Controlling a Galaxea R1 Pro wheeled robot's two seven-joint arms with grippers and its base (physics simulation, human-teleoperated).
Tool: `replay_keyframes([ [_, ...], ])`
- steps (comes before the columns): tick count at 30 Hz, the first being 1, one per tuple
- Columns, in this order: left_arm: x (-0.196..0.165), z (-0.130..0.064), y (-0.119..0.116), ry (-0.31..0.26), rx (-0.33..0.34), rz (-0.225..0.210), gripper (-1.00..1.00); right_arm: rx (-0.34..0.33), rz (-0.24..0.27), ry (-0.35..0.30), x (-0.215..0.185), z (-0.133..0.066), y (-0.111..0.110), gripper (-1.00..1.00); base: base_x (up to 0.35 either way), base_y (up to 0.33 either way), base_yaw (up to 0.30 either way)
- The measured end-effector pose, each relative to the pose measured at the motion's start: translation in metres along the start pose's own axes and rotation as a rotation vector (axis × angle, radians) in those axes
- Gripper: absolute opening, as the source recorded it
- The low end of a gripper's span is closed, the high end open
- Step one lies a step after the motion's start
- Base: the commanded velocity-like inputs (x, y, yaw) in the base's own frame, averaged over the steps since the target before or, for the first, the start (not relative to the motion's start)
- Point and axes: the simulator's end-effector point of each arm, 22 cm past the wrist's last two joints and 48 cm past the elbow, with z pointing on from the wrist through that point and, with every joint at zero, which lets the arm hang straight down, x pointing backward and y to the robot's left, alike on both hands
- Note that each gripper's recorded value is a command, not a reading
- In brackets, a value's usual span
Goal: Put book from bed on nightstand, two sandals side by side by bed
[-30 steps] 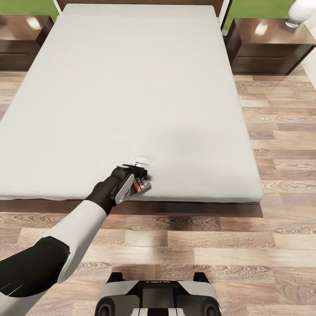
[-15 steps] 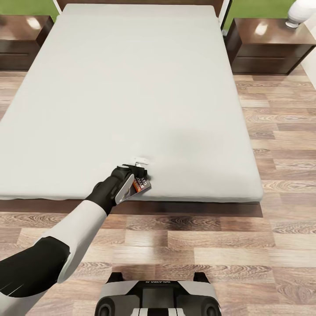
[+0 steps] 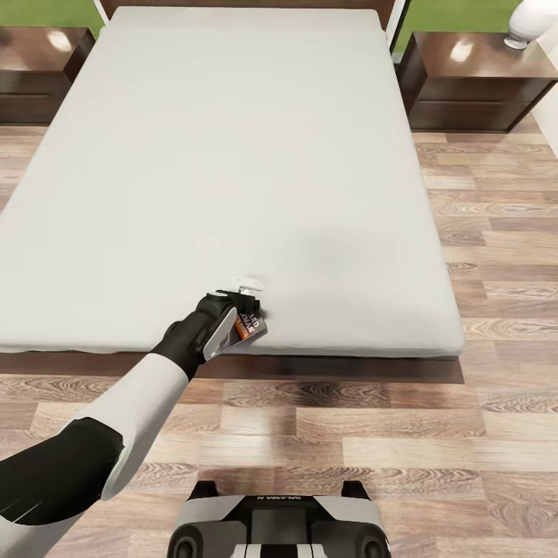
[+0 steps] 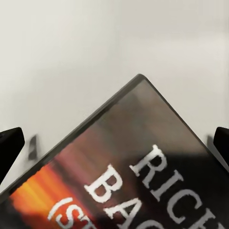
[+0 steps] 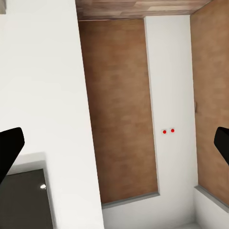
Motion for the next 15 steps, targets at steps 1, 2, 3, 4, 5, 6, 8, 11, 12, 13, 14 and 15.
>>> replay_keyframes([
  [1,0.0000,0.0000,0.0000,0.000,0.000,0.000,1.00,0.000,0.000,0.000,0.0000,0.0000,0.0000,1.00,0.000,0.000,0.000],
  [2,0.0000,0.0000,0.0000,0.000,0.000,0.000,1.00,0.000,0.000,0.000,0.0000,0.0000,0.0000,1.00,0.000,0.000,0.000],
  [3,0.0000,0.0000,0.0000,0.000,0.000,0.000,1.00,0.000,0.000,0.000,0.0000,0.0000,0.0000,1.00,0.000,0.000,0.000],
  [4,0.0000,0.0000,0.0000,0.000,0.000,0.000,1.00,0.000,0.000,0.000,0.0000,0.0000,0.0000,1.00,0.000,0.000,0.000],
  [5,0.0000,0.0000,0.0000,0.000,0.000,0.000,1.00,0.000,0.000,0.000,0.0000,0.0000,0.0000,1.00,0.000,0.000,0.000],
  [6,0.0000,0.0000,0.0000,0.000,0.000,0.000,1.00,0.000,0.000,0.000,0.0000,0.0000,0.0000,1.00,0.000,0.000,0.000],
  [8,0.0000,0.0000,0.0000,0.000,0.000,0.000,1.00,0.000,0.000,0.000,0.0000,0.0000,0.0000,1.00,0.000,0.000,0.000],
  [11,-0.0001,0.0001,0.0001,0.000,0.000,-0.001,1.00,0.000,0.000,0.000,0.0000,0.0000,0.0000,1.00,-0.011,0.000,0.000],
  [12,-0.0001,0.0001,0.0001,0.000,0.000,-0.001,1.00,0.000,0.000,0.000,0.0000,0.0000,0.0000,1.00,-0.027,0.000,0.000],
  [13,-0.0001,0.0001,0.0001,0.000,0.000,-0.001,1.00,0.000,0.000,0.000,0.0000,0.0000,0.0000,1.00,-0.032,0.000,0.000],
  [14,-0.0001,0.0001,0.0001,0.000,0.000,-0.001,1.00,0.000,0.000,0.000,0.0000,-0.0001,0.0000,1.00,-0.031,0.000,0.000],
  [15,-0.0001,0.0001,0.0001,0.000,0.000,-0.001,1.00,0.000,0.000,0.000,0.0000,-0.0001,0.0000,1.00,-0.024,0.000,0.000],
])
